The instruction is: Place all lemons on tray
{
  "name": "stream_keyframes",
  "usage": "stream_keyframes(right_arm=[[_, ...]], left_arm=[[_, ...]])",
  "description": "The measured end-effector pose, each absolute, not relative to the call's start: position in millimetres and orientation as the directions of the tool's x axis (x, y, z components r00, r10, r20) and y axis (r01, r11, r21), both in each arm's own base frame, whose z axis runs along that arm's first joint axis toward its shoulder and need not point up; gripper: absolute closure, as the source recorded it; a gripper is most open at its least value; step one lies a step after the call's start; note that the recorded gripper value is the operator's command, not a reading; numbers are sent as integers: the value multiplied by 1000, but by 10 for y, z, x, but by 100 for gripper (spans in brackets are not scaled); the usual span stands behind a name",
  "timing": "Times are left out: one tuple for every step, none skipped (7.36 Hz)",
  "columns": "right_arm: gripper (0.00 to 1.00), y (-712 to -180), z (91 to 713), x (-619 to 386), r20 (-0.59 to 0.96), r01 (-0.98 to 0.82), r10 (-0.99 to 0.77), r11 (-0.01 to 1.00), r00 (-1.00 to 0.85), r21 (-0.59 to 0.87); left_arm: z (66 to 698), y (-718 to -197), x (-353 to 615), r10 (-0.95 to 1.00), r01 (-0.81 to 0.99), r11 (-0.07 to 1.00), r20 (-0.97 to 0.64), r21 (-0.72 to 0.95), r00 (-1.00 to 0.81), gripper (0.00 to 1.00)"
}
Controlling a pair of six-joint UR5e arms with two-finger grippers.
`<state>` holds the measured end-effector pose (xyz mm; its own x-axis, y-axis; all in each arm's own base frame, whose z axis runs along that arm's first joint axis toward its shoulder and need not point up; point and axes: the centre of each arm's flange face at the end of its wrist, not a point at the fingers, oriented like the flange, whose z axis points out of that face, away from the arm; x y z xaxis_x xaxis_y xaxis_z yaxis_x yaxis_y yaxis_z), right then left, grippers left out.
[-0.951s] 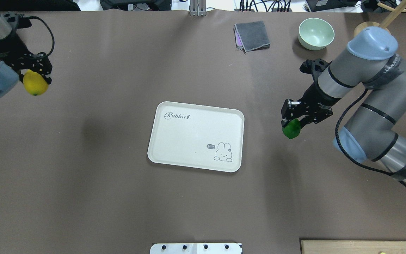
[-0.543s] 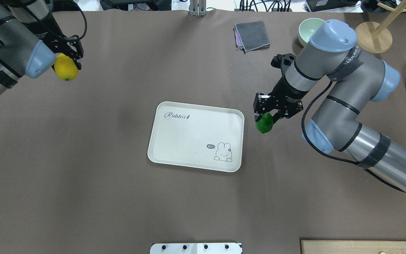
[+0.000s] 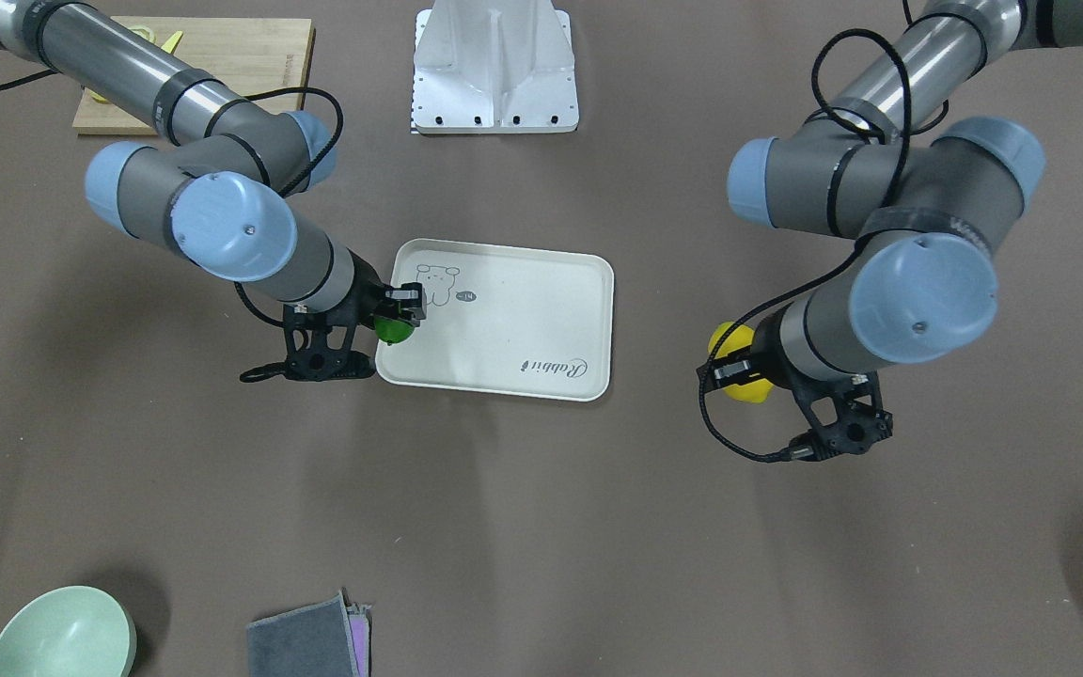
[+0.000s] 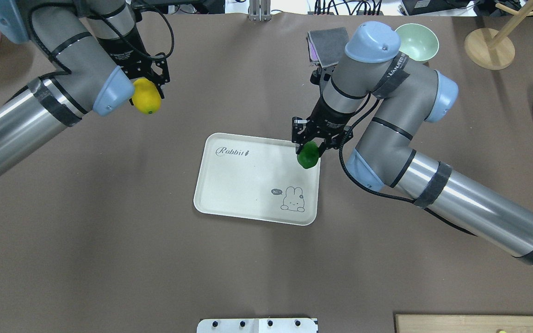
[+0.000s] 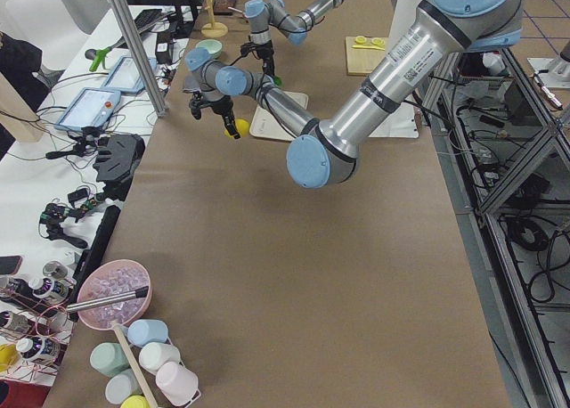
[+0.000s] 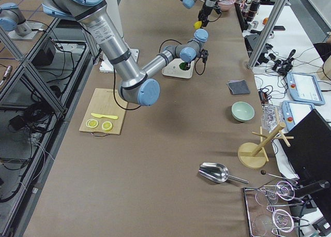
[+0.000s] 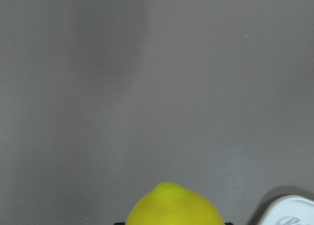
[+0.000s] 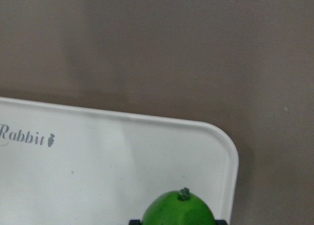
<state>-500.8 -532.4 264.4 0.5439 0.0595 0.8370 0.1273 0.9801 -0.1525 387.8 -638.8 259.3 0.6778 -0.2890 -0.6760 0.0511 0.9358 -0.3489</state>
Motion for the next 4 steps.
stream_keyframes(right_arm=[[28,-5292,2589,-5181,832,133,47,981,552,-143],[0,-5263,2572,-5284,829,137,39,981,558,-138],[0,-5244,2572,-5334,826,137,34,982,563,-134],[0,-5248,2575,-5339,824,131,32,983,566,-129]], left_arm=[[2406,-6286,4077,-311,74,931,-673,-356,672,100],[2246,-6146,4281,-327,96,929,-673,-356,663,100],[2113,-5977,4472,-327,106,932,-678,-346,659,100],[2015,-5805,4641,-310,101,940,-688,-327,656,100]])
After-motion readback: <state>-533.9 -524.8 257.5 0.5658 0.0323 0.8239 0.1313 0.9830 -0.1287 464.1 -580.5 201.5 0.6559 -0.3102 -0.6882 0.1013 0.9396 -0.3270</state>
